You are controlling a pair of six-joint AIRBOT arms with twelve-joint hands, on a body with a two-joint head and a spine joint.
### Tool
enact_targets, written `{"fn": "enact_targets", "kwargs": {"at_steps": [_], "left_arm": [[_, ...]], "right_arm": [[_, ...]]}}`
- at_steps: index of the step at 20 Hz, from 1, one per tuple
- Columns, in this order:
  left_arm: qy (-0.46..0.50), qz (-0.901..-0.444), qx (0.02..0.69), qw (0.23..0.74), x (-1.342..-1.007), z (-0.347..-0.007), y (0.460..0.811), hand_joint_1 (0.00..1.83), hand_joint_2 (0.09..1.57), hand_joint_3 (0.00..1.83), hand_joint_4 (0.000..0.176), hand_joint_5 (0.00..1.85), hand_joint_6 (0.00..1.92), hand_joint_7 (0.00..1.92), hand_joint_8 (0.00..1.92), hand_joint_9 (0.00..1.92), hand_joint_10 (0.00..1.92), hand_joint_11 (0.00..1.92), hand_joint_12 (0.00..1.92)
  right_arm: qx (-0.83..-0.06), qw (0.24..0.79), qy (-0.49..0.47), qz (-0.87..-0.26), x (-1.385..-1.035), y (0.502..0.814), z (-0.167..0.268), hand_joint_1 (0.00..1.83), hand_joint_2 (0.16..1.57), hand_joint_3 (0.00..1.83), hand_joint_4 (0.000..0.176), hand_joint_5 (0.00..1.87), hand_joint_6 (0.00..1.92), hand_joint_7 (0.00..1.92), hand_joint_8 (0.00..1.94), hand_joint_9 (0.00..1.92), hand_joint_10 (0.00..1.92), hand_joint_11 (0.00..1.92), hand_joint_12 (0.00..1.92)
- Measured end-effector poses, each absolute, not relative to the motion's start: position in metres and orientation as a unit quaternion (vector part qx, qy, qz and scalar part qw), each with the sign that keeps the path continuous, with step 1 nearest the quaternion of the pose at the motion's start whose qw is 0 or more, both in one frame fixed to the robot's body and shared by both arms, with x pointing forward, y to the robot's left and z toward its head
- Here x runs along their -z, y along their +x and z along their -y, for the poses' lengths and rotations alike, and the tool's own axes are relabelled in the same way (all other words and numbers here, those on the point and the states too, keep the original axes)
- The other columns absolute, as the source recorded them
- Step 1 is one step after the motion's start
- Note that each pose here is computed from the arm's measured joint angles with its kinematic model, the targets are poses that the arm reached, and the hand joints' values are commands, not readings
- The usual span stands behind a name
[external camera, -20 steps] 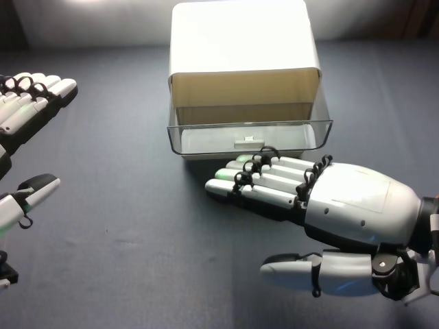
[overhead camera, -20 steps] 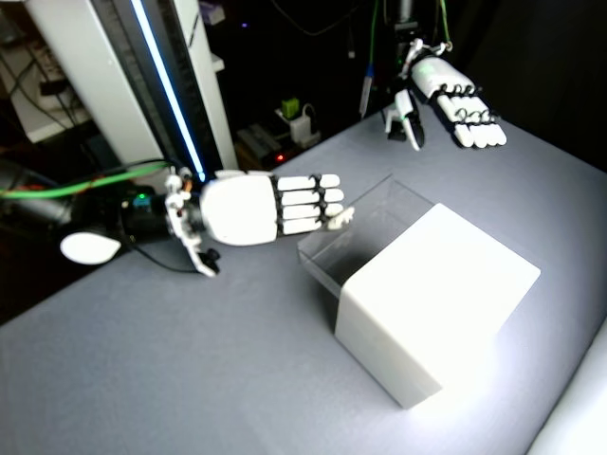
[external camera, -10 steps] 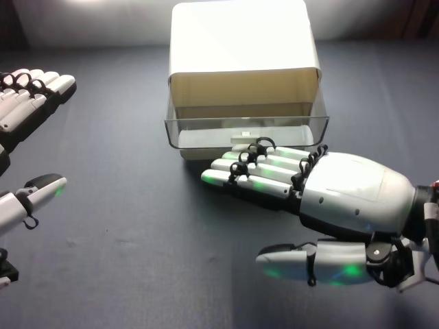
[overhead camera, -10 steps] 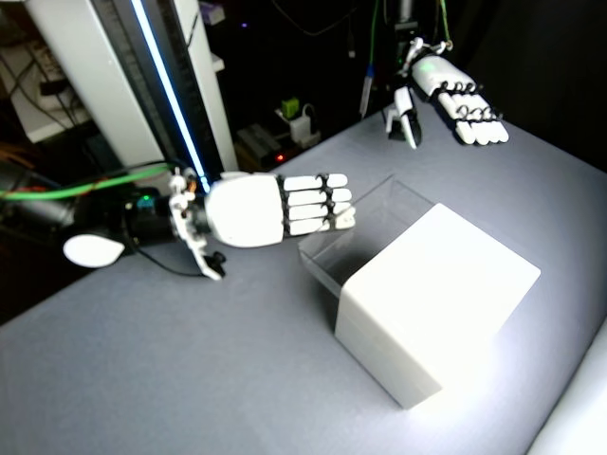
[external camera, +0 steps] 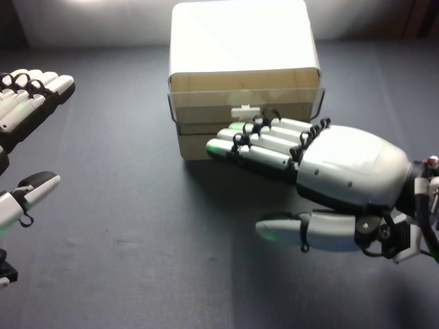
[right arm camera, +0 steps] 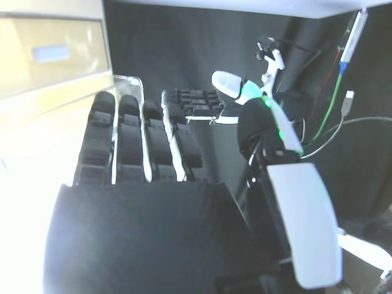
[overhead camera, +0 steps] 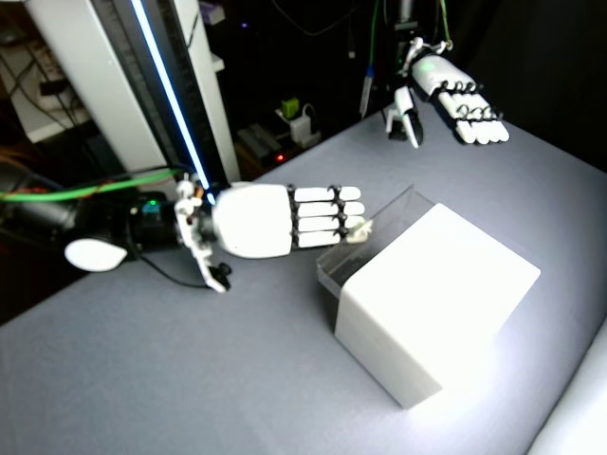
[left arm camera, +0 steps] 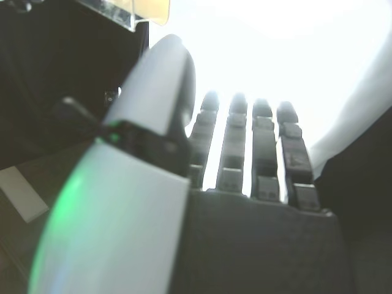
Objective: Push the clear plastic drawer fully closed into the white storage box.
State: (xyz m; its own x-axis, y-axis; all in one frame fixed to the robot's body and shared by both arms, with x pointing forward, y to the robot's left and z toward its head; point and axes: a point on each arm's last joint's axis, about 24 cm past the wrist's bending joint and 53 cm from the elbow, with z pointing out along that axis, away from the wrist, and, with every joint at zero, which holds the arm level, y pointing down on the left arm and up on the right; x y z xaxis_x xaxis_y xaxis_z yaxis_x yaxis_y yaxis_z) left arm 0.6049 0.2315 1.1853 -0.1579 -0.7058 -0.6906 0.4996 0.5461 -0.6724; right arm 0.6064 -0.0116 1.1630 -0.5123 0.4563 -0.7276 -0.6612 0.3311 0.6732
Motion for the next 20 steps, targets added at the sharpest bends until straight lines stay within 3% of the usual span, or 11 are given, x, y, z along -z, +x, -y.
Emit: {"fn": "enact_targets", "kwargs": {"at_steps": [3,6,8,10,13,14,15,16,17,19,20], "left_arm": [[-0.086,-0.600,0.468,0.643,-1.185,-0.232,0.605,0.85,1.38,0.00,0.000,0.01,0.00,0.00,0.00,0.00,0.00,0.00,0.00],[-0.087,-0.600,0.468,0.643,-1.185,-0.232,0.605,0.82,1.38,0.00,0.000,0.00,0.00,0.00,0.00,0.00,0.00,0.00,0.00],[-0.087,-0.601,0.467,0.643,-1.184,-0.232,0.605,0.83,1.38,0.00,0.000,0.00,0.00,0.00,0.00,0.00,0.00,0.00,0.00],[-0.086,-0.602,0.467,0.642,-1.184,-0.232,0.604,0.79,1.39,0.00,0.000,0.00,0.00,0.00,0.00,0.00,0.00,0.00,0.00],[-0.086,-0.602,0.467,0.642,-1.184,-0.232,0.605,0.80,1.39,0.00,0.000,0.00,0.00,0.00,0.00,0.00,0.00,0.00,0.00],[-0.086,-0.601,0.467,0.642,-1.184,-0.232,0.605,0.80,1.39,0.00,0.000,0.00,0.00,0.00,0.00,0.00,0.00,0.00,0.00],[-0.086,-0.600,0.468,0.643,-1.185,-0.232,0.604,0.81,1.39,0.00,0.000,0.00,0.00,0.00,0.00,0.00,0.00,0.00,0.00],[-0.086,-0.600,0.467,0.643,-1.184,-0.233,0.604,0.81,1.39,0.00,0.000,0.00,0.00,0.00,0.00,0.00,0.00,0.00,0.00],[-0.086,-0.601,0.467,0.643,-1.184,-0.234,0.603,0.81,1.39,0.00,0.000,0.00,0.00,0.00,0.00,0.00,0.00,0.00,0.00],[-0.092,-0.601,0.463,0.645,-1.183,-0.237,0.604,0.82,1.38,0.00,0.000,0.00,0.00,0.00,0.00,0.00,0.00,0.00,0.00],[-0.093,-0.599,0.463,0.646,-1.183,-0.238,0.604,0.83,1.38,0.00,0.000,0.00,0.00,0.00,0.00,0.00,0.00,0.00,0.00]], "right_arm": [[-0.559,0.498,-0.075,-0.659,-1.161,0.621,0.008,0.32,1.37,0.01,0.000,0.00,0.00,0.00,0.00,0.00,0.00,0.00,0.00],[-0.547,0.507,-0.073,-0.662,-1.160,0.629,0.007,0.25,1.39,0.01,0.032,0.00,0.00,0.00,0.00,0.00,0.00,0.00,0.00],[-0.541,0.512,-0.072,-0.664,-1.159,0.634,0.007,0.32,1.40,0.00,0.008,0.00,0.00,0.00,0.00,0.00,0.00,0.00,0.00],[-0.535,0.514,-0.069,-0.667,-1.157,0.639,0.007,0.31,1.39,0.00,0.000,0.00,0.00,0.00,0.00,0.00,0.00,0.00,0.00],[-0.532,0.508,-0.062,-0.674,-1.153,0.641,0.006,0.30,1.38,0.00,0.024,0.00,0.00,0.00,0.00,0.00,0.00,0.00,0.00],[-0.535,0.506,-0.063,-0.674,-1.154,0.637,0.004,0.30,1.37,0.00,0.025,0.00,0.00,0.00,0.00,0.00,0.00,0.00,0.00],[-0.539,0.503,-0.063,-0.673,-1.155,0.634,0.001,0.24,1.36,0.00,0.003,0.00,0.00,0.00,0.00,0.00,0.00,0.02,0.01],[-0.546,0.498,-0.066,-0.671,-1.156,0.629,-0.001,0.25,1.35,0.00,0.017,0.00,0.00,0.00,0.00,0.00,0.00,0.03,0.02],[-0.551,0.496,-0.070,-0.668,-1.159,0.625,-0.003,0.25,1.35,0.00,0.017,0.00,0.00,0.00,0.00,0.00,0.00,0.03,0.02],[-0.570,0.495,-0.079,-0.650,-1.172,0.613,-0.005,0.39,1.35,0.00,0.000,0.02,0.00,0.00,0.00,0.05,0.01,0.00,0.36],[-0.579,0.493,-0.085,-0.643,-1.177,0.606,-0.007,0.39,1.35,0.00,0.000,0.03,0.01,0.00,0.00,0.12,0.03,0.00,0.47]]}}
